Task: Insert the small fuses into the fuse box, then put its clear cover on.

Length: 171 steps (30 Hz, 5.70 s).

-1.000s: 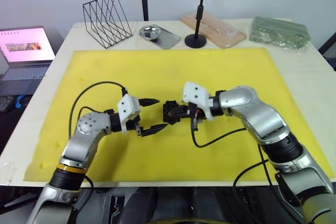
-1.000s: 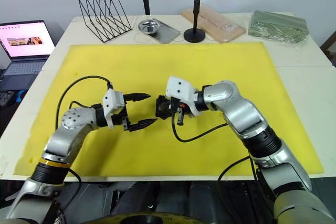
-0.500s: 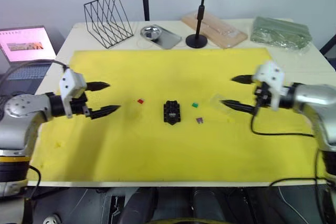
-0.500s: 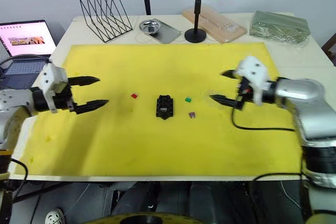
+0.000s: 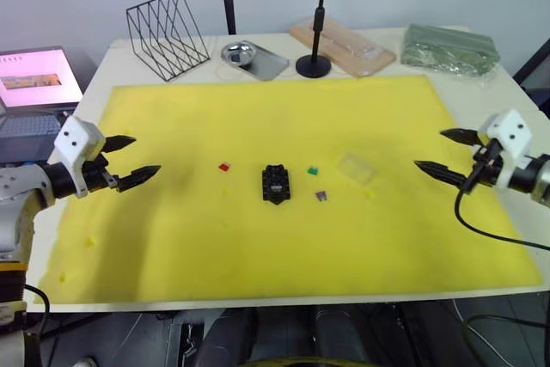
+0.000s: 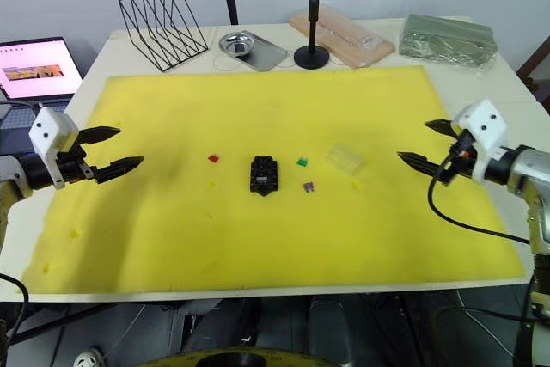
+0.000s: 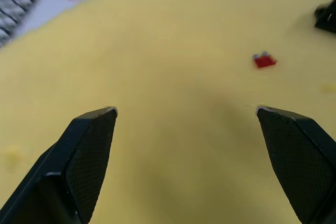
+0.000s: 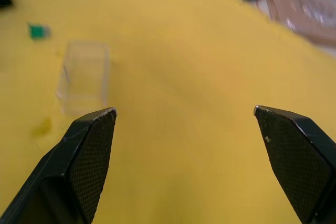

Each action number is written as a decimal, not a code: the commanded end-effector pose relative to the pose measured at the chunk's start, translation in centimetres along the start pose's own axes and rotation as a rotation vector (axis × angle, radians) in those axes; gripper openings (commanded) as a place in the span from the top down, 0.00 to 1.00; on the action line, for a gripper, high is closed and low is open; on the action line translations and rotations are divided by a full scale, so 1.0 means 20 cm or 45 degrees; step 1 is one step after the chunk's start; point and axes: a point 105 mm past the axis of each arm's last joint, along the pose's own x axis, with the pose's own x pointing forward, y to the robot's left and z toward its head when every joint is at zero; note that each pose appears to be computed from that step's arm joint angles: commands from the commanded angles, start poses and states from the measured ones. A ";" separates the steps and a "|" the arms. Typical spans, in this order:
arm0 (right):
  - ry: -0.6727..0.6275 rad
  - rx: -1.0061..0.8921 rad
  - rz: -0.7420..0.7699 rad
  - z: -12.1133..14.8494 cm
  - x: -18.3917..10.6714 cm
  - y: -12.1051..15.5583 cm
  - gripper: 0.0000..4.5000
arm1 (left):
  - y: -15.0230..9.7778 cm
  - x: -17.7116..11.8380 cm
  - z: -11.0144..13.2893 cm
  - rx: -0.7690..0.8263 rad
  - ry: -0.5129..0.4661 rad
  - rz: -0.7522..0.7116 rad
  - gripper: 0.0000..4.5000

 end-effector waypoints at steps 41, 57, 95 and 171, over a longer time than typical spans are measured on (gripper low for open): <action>-0.375 -0.157 0.527 0.61 0.35 0.63 0.01 | -0.42 0.44 -0.21 -1.836 -0.154 -0.166 0.00; -0.364 -0.132 0.496 0.62 0.34 0.61 0.01 | -0.45 0.59 -0.05 -1.790 -0.038 -0.217 0.00; -0.342 -0.120 0.468 0.58 0.34 0.60 0.00 | -0.39 0.72 -0.28 -1.742 0.043 -0.006 0.09; -0.200 -0.189 0.821 0.52 0.20 0.77 0.00 | -0.57 0.47 -0.05 1.683 1.350 -1.996 0.60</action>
